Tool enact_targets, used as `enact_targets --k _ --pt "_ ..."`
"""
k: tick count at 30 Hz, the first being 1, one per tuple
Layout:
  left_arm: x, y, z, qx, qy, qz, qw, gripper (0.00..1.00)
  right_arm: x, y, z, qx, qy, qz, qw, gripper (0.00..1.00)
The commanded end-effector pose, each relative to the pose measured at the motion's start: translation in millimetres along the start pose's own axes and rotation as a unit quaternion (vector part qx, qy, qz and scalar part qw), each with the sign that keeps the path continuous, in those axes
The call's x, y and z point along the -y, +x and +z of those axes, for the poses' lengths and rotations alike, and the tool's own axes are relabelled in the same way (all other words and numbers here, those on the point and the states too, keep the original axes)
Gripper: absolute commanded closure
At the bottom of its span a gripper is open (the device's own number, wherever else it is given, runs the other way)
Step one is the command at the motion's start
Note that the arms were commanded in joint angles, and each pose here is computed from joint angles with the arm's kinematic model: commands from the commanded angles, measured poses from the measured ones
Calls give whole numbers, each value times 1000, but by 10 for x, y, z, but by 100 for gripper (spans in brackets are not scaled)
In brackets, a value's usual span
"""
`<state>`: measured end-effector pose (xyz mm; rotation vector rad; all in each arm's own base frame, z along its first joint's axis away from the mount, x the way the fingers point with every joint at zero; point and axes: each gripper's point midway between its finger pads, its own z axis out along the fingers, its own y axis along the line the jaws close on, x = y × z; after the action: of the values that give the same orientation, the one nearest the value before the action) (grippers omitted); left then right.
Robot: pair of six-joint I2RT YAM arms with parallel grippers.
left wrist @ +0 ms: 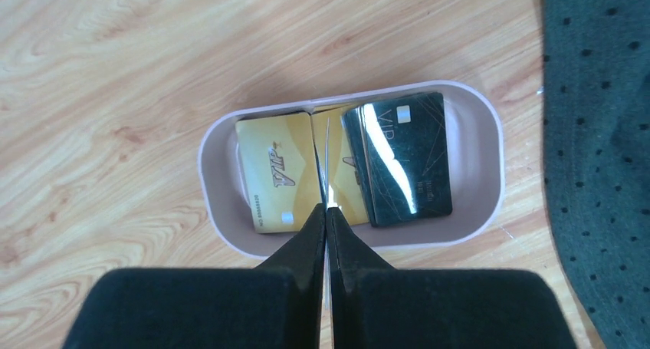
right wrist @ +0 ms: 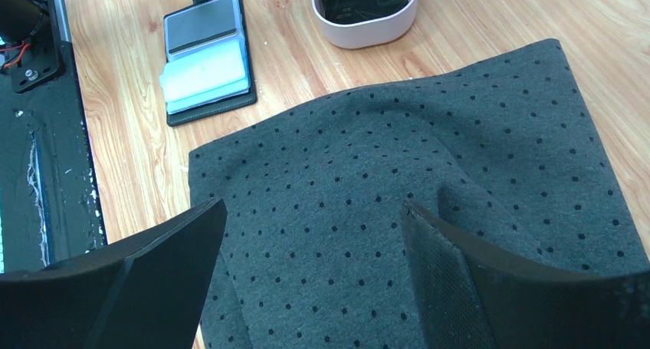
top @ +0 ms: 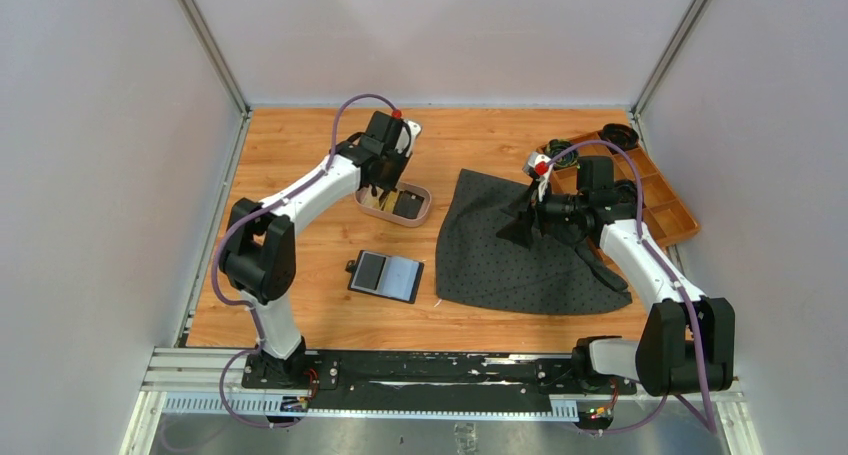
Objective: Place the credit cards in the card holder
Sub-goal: Pick up the credit card from the storage box.
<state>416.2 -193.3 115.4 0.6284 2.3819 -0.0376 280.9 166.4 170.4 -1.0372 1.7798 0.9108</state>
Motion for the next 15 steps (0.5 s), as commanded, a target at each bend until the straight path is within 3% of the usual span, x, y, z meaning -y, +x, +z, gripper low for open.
enact_targets --k 1,7,15 --pt "-7 -162 -193 41 11 12 999 100 -40 -48 -28 9 -10 4 1000 12" --pt "63 -286 -438 78 37 4 996 100 -63 -61 -28 12 -16 6 1000 12" --pt "268 -413 -1100 163 108 -33 980 100 -120 -97 -26 19 -29 9 999 12"
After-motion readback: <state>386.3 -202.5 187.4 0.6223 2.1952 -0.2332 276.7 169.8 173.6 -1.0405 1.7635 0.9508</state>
